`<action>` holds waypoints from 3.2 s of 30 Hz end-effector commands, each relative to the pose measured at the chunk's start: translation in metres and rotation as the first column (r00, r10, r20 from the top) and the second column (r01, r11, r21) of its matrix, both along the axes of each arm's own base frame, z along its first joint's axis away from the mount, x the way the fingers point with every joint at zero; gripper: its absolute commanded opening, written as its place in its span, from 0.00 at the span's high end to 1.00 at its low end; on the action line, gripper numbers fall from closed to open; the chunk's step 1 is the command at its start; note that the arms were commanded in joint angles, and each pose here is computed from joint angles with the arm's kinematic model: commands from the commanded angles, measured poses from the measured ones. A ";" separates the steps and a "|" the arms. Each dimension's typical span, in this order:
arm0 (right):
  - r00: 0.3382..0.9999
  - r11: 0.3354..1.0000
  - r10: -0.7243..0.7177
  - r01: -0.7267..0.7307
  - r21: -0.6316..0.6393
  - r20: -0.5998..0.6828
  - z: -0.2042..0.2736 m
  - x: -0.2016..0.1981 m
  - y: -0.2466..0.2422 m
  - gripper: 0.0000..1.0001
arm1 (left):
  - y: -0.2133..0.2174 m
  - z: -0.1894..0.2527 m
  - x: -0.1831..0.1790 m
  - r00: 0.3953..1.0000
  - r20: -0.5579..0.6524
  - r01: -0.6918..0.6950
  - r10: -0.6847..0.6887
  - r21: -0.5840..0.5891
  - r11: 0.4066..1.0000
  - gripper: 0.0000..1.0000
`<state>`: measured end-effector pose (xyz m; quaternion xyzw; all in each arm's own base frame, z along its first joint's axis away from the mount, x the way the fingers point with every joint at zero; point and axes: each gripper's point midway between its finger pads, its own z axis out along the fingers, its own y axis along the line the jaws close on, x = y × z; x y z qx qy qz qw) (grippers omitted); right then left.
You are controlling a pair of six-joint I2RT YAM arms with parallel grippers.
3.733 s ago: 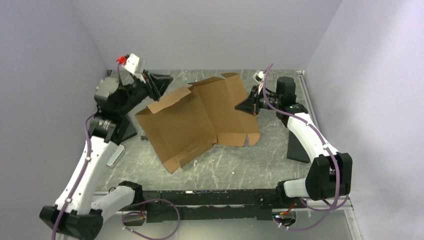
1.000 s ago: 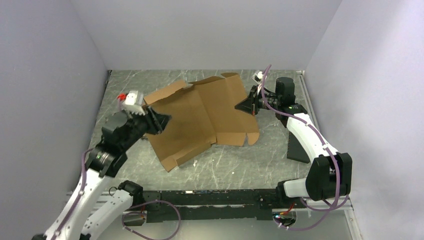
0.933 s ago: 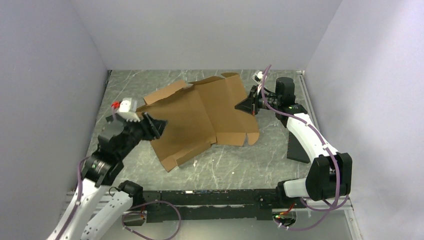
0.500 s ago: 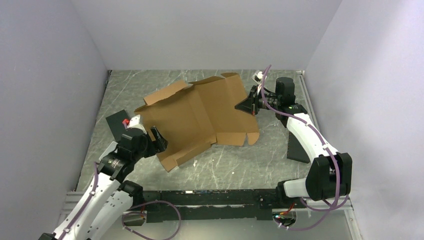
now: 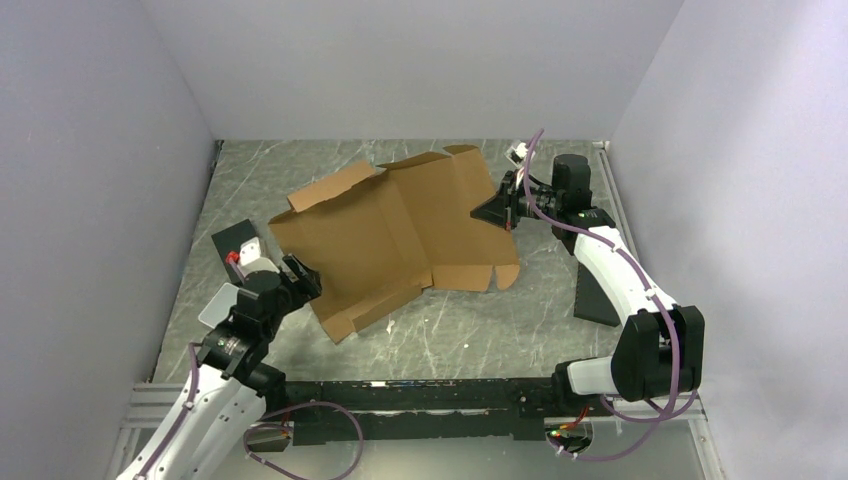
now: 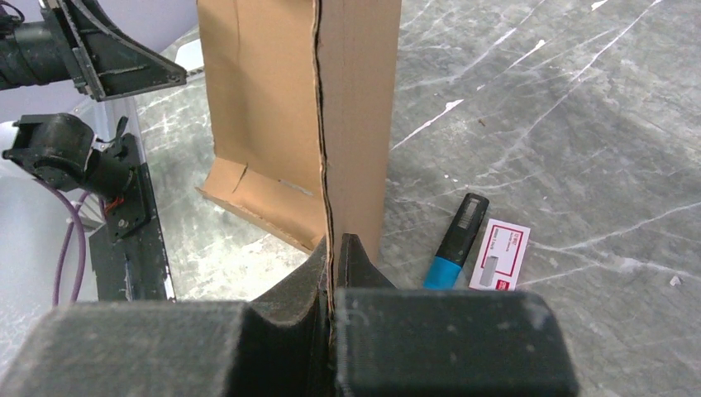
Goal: Fold the paper box
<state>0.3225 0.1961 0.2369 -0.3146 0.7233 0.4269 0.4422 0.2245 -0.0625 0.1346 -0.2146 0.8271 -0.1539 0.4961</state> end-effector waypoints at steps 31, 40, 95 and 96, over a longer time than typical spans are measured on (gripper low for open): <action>0.998 0.999 0.047 -0.048 0.020 0.036 0.008 -0.005 0.004 1.00 | -0.034 0.039 0.059 0.984 0.083 0.172 -0.157 -0.213 0.962 0.76; 0.998 0.998 0.052 -0.053 0.019 0.030 0.005 -0.005 0.006 1.00 | -0.054 0.036 0.069 0.967 0.047 0.255 -0.251 -0.262 0.931 0.74; 1.000 1.000 0.023 -0.023 0.012 0.009 -0.002 0.004 0.004 1.00 | -0.210 -0.078 -0.033 0.553 -0.248 0.690 -0.796 -0.400 0.604 0.63; 1.000 1.000 0.022 -0.022 0.011 0.006 -0.003 0.003 0.004 1.00 | -0.209 -0.083 -0.035 0.548 -0.263 0.686 -0.794 -0.402 0.607 0.63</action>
